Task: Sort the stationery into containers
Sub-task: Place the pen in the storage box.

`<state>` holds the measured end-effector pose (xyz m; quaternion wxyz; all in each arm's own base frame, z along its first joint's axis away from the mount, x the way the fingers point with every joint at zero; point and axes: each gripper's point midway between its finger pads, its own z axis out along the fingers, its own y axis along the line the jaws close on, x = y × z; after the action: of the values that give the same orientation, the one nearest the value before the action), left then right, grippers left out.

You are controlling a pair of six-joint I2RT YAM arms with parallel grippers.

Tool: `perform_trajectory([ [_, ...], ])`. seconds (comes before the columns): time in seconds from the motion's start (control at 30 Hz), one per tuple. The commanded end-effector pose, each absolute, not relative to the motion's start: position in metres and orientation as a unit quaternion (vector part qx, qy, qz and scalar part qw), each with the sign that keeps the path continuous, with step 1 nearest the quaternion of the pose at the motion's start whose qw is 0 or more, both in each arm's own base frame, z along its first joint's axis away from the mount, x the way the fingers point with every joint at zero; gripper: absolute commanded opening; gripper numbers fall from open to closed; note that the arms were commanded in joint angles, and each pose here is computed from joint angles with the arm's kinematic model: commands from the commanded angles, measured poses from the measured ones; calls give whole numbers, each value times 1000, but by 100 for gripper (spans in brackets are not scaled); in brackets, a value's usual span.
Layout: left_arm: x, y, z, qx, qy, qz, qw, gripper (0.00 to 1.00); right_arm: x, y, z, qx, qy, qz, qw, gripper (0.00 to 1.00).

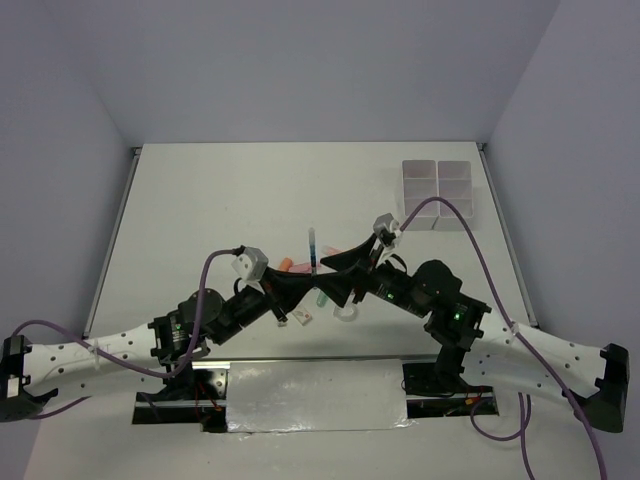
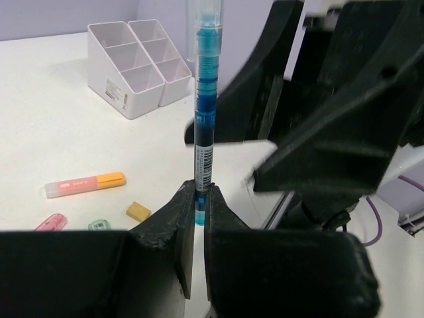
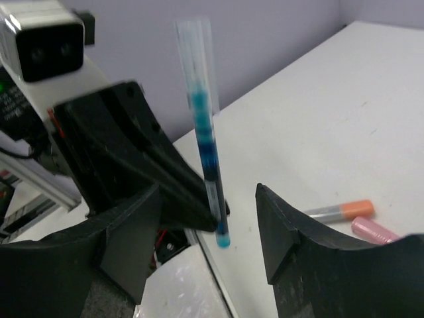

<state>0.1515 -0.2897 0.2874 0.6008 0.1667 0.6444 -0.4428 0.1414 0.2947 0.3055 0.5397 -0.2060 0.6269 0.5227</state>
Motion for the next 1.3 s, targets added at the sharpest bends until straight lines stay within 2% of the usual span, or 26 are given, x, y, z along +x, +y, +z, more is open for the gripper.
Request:
perform_trajectory([
  [0.0, 144, -294, 320, 172, 606, -478, 612, 0, 159, 291, 330, -206, 623, 484, 579, 65],
  [0.1, 142, -297, 315, 182, 610, -477, 606, 0, 165, 294, 337, -211, 626, 473, 583, 52],
  [0.17, 143, -299, 311, 184, 615, -474, 603, 0, 167, 297, 340, -212, 630, 470, 581, 38],
  [0.37, 147, -296, 307, 178, 624, -462, 605, 0, 165, 296, 337, -212, 631, 474, 577, 16],
  [0.4, 147, -296, 304, 179, 628, -458, 603, 0, 164, 295, 337, -212, 631, 474, 577, 11],
  [0.43, 148, -296, 302, 179, 631, -455, 602, 0, 165, 294, 337, -210, 631, 473, 578, 1],
  [0.53, 153, -293, 301, 169, 643, -441, 603, 0, 167, 291, 335, -214, 634, 462, 583, 0],
  [0.6, 159, -289, 301, 152, 653, -428, 606, 52, 176, 288, 328, -213, 643, 434, 594, 0],
  [0.67, 165, -282, 300, 136, 670, -410, 604, 99, 204, 276, 318, -194, 662, 380, 617, 0],
  [0.73, 171, -274, 309, 111, 681, -394, 607, 99, 231, 259, 315, -177, 666, 350, 634, 0],
  [0.87, 177, -247, 288, 98, 747, -311, 579, 99, 323, 168, 304, -78, 676, 226, 697, 0],
  [1.03, 170, -218, 285, 96, 779, -273, 556, 99, 397, 106, 305, -40, 661, 102, 742, 0],
  [1.27, 155, -183, 276, 129, 793, -246, 543, 99, 470, 65, 293, -32, 625, 55, 778, 0],
])
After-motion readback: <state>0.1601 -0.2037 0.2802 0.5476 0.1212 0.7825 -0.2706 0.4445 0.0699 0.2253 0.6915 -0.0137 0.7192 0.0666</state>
